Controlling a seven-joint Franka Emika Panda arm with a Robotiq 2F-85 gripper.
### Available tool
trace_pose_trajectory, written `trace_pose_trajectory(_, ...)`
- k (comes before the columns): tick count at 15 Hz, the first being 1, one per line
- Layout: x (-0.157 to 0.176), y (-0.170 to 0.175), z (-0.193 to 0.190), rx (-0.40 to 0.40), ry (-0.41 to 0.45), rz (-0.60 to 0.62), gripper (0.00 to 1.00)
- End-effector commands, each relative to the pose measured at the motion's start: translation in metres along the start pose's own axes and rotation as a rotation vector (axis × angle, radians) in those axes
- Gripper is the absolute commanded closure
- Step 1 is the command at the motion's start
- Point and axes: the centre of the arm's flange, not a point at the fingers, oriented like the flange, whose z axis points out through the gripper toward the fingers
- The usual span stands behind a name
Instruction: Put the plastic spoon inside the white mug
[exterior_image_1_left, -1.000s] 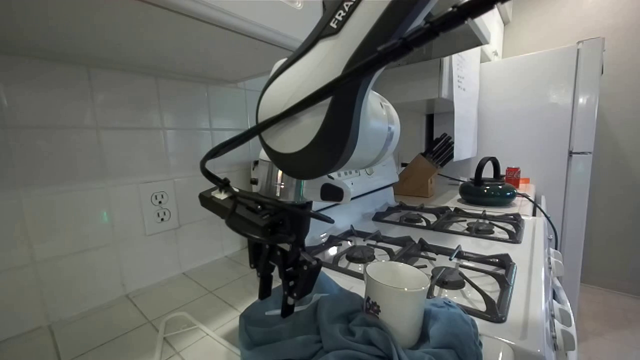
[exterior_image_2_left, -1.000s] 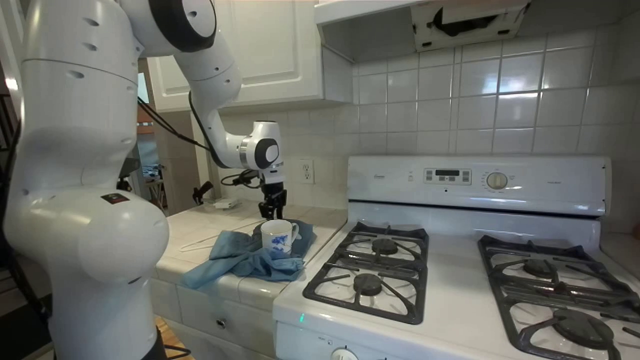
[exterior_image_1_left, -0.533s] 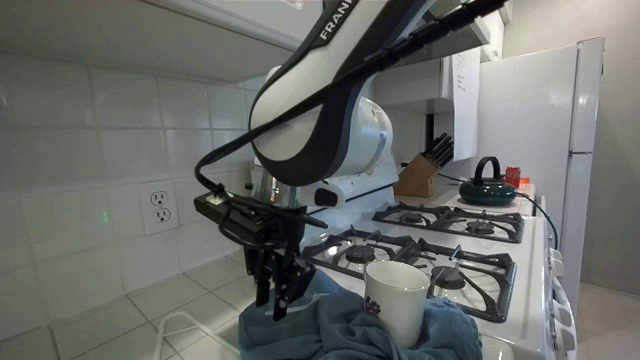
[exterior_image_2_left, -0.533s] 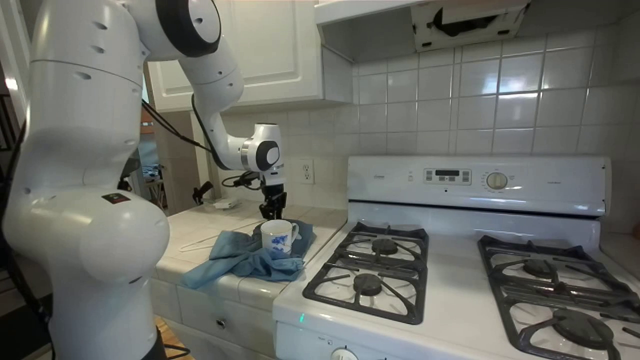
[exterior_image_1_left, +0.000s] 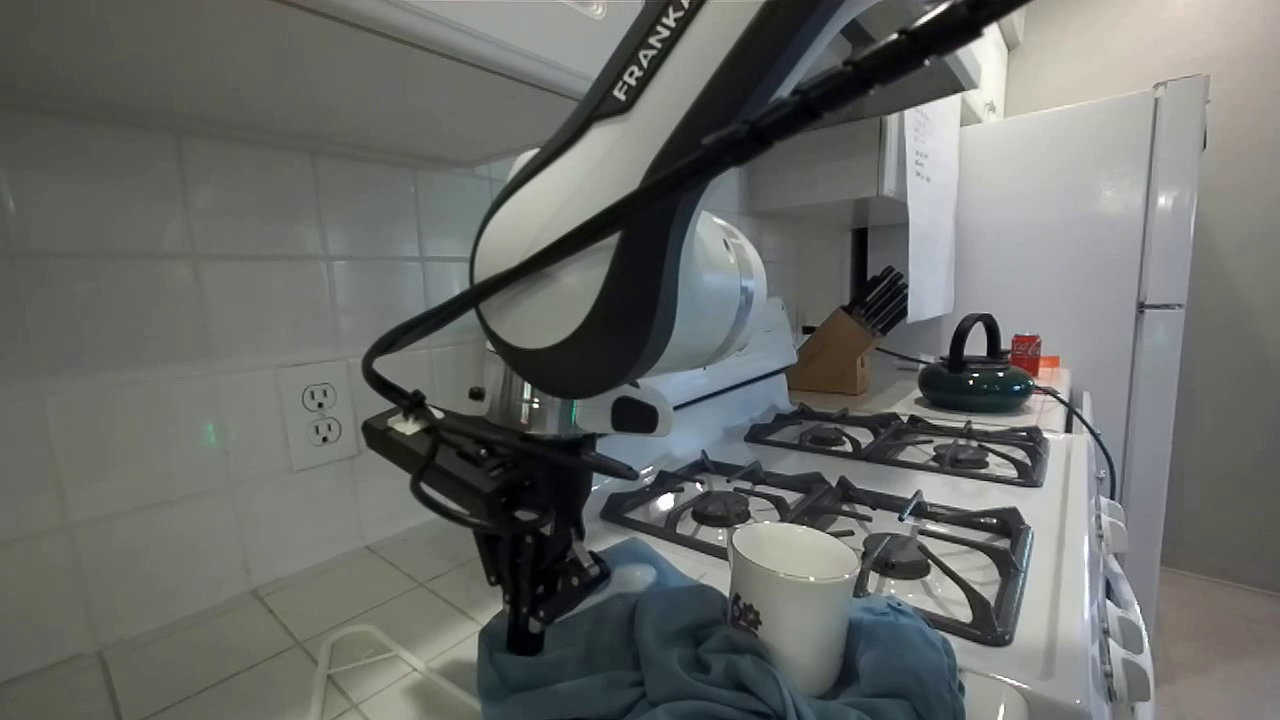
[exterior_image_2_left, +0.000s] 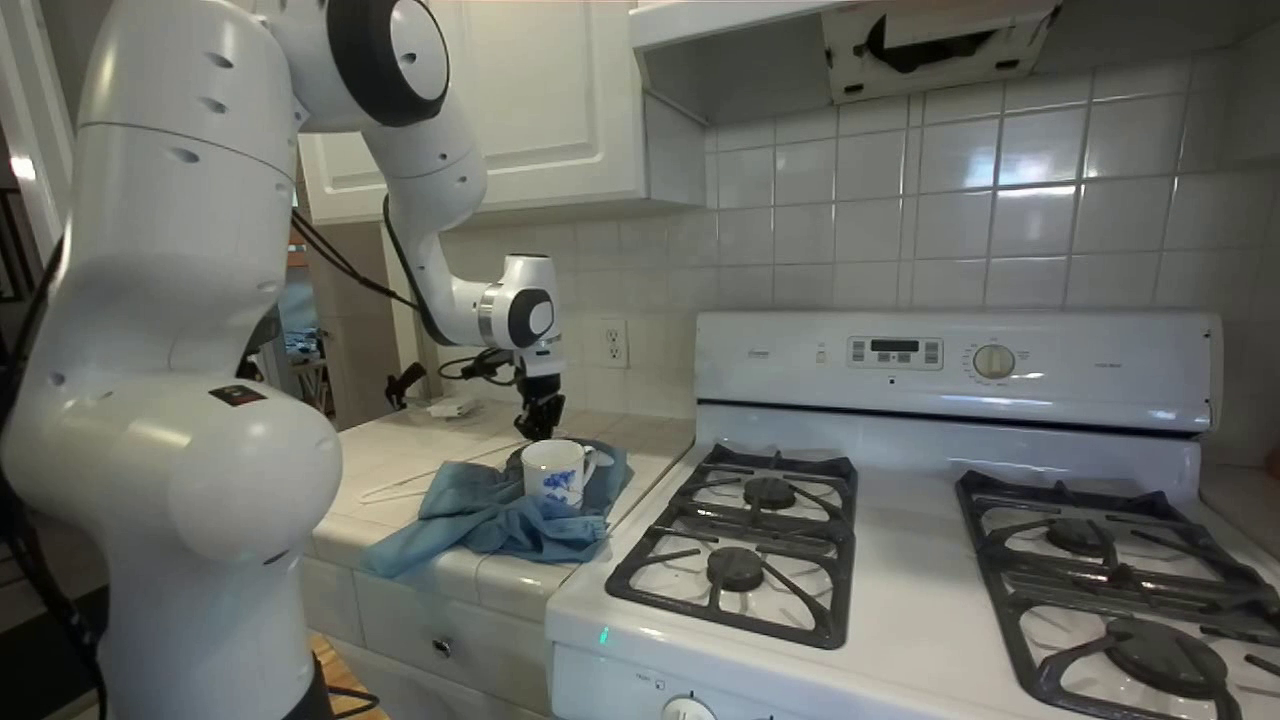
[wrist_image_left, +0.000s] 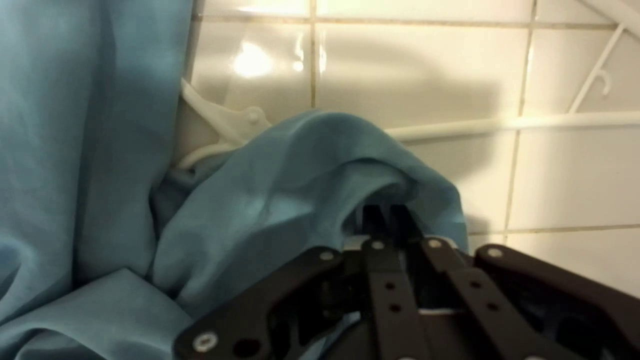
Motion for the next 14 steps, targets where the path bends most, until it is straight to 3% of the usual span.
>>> trace_pose_trajectory(1, -0.006, -0.006, 0.000, -0.001, 0.017, 0.018, 1.00)
trace_pose_trajectory(5, -0.011, 0.002, -0.016, -0.023, 0.040, 0.018, 0.99)
trace_pose_trajectory(11, -0.033, 0.016, -0.071, -0.020, 0.108, -0.006, 0.99)
trace_pose_trajectory(14, -0.043, 0.024, -0.097, -0.032, 0.085, 0.015, 0.99)
